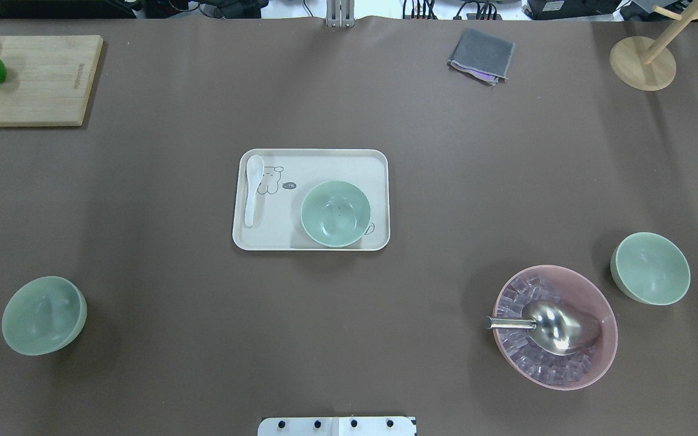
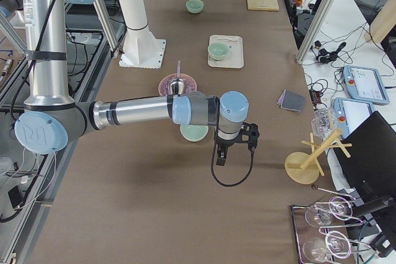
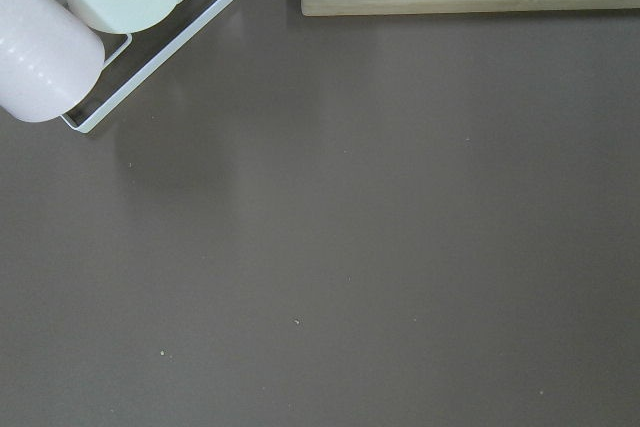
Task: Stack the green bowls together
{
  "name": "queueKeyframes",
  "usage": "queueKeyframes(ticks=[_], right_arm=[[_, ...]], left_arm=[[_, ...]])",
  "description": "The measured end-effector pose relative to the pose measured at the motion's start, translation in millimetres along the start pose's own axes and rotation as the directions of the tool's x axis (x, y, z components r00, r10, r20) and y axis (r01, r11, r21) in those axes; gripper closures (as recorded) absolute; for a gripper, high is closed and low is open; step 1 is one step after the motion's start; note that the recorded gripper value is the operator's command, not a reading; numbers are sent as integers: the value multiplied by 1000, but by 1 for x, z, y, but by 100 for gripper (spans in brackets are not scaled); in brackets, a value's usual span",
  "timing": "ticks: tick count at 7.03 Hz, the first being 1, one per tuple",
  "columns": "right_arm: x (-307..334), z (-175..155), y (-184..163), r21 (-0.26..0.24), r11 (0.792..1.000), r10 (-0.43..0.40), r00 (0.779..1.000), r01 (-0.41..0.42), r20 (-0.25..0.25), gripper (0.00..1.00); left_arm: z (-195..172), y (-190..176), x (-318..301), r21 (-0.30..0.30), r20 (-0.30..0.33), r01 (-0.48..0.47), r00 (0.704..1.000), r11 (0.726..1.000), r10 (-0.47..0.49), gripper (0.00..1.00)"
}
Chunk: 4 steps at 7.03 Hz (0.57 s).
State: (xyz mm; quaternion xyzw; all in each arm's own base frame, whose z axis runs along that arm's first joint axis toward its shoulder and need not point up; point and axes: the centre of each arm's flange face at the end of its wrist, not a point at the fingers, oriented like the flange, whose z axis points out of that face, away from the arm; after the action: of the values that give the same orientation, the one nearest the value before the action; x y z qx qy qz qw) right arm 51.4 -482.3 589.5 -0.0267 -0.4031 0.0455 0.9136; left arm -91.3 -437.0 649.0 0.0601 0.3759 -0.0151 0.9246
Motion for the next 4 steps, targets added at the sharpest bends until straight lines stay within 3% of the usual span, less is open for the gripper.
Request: queueKeyframes(ticks=[4], right_arm=[[0, 0, 1, -1, 1000, 5, 1000, -5, 0, 0]], left_arm=[[1, 1, -9, -1, 79, 5, 997, 1000, -5, 2]])
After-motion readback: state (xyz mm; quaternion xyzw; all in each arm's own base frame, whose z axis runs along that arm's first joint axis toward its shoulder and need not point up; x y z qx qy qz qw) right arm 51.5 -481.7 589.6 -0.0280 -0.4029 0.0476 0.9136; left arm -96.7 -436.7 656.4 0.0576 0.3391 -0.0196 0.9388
